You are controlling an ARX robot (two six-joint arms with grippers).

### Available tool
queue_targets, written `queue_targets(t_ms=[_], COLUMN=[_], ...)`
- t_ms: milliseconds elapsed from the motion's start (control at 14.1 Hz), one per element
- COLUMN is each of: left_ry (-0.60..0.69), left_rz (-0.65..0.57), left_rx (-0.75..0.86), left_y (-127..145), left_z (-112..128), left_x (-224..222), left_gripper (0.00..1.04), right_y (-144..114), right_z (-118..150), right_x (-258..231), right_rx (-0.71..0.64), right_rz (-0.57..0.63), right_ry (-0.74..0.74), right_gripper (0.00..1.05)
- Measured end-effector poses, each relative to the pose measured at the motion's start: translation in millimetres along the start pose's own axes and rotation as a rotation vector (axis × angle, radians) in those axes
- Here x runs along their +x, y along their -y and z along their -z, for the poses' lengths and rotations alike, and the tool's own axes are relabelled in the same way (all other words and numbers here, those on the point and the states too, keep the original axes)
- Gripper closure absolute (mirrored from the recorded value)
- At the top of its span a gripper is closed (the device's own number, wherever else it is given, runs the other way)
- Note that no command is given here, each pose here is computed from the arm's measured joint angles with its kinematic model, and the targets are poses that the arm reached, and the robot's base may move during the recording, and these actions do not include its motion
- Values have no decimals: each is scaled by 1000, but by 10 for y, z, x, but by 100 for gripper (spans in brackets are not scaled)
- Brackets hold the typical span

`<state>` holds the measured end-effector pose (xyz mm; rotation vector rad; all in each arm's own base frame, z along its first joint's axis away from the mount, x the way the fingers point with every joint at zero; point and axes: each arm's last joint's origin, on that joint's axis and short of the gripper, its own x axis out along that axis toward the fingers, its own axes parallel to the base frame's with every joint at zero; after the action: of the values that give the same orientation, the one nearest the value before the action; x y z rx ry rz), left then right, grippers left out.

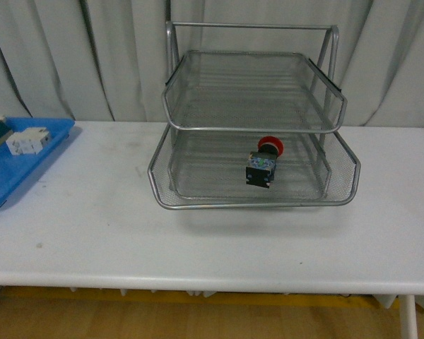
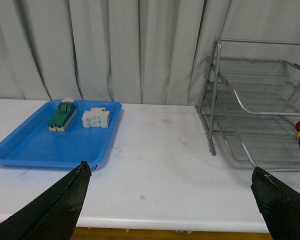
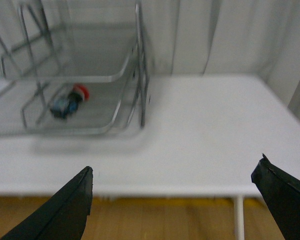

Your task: Place button on rack with both arms

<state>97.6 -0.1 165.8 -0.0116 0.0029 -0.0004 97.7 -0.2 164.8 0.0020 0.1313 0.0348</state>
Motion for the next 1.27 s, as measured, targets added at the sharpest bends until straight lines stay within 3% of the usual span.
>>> queue_targets(t_ms=[71,283,424,566,778,990,1061,1273], left_ry=[0,0,1,1,1,1,0,0], left_rz=[1,0,1,0,0,0,1,1], left_rx=[0,0,0,0,0,1,1,0], left_y=[0,0,0,0,0,0,0,0], left_z=[0,0,-1,-1,-1,-1,0,0], left_x=[0,0,0,0,0,0,0,0], left_gripper=[7,7,7,7,7,7,7,7], right_y=[9,-11,-147,-377,-1033,-1326,-1385,-1491], right_z=[-56,-756,-921,-922,-886,-527,-456,-209], right_x=[76,690,1353,1958,2584,2521,2500,2469], right_rx=[3,14,74,95,33,-13,-16,-46], right_rz=[-15,-37,-49,-63,-141,-176,-191,-225], right_ry=[-66,22,-125,-298,-547,-768,-805,-917], right_gripper=[6,6,6,8,53,97,103,103])
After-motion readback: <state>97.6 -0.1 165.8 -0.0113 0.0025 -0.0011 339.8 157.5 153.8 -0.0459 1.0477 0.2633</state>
